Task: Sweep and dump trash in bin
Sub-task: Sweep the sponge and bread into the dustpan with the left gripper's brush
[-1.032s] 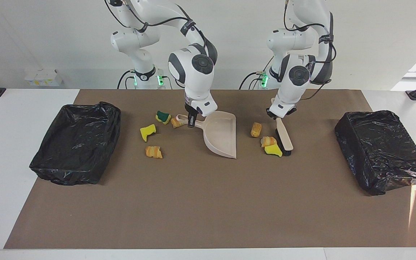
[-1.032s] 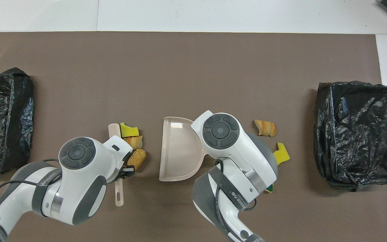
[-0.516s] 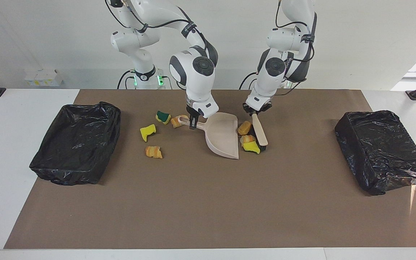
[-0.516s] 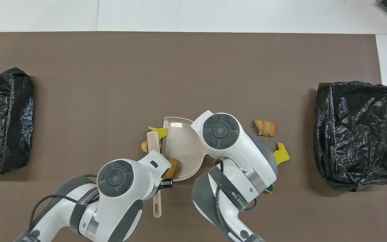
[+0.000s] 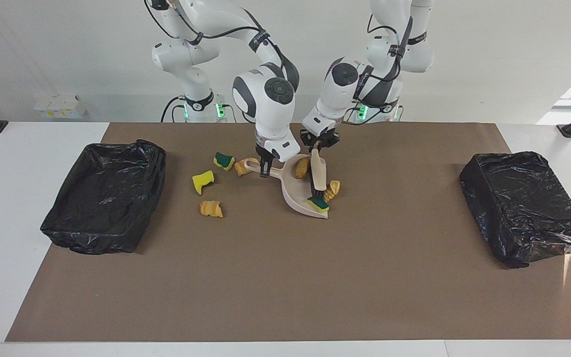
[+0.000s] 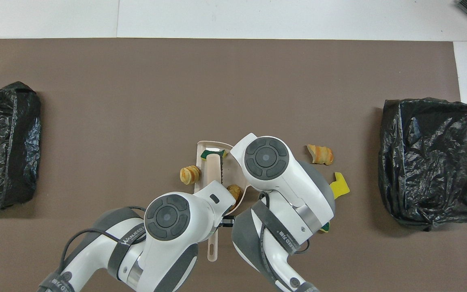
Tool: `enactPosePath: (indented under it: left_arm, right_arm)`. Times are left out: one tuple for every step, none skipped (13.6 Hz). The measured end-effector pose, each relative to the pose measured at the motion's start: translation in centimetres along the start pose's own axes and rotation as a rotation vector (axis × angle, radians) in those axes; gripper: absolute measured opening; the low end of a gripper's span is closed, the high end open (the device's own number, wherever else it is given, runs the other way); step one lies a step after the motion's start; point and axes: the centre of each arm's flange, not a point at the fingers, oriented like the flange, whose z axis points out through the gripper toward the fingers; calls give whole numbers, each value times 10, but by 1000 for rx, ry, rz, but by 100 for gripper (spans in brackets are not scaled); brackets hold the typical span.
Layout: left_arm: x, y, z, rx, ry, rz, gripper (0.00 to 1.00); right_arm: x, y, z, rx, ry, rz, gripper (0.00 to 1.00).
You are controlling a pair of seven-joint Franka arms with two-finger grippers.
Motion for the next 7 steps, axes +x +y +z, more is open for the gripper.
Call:
enactPosePath:
  left_arm:
    - [6,-6,-11,4,-15,-17,26]
    - [12,-15,-24,7,-26,-39,26]
    - [20,-27,-34,8,-31,-66,26]
    - [29,-42,-41,10,-30,-96,26]
    - [36,-57,-44,18,-36,-122,26]
    - [43,-75,-45,30,-50,-154,26]
    - [48,-92,-46,41,-68,-184,26]
  right_arm:
    - [0,0,0,0,0,0,31]
    - [0,0,0,0,0,0,31]
    - [0,0,0,-1,1,0,31]
    - [0,0,0,-1,1,0,31]
    - [0,0,0,-1,1,0,31]
    - [0,0,0,-2,2,0,31]
    - [0,0,0,-4,4,-1,31]
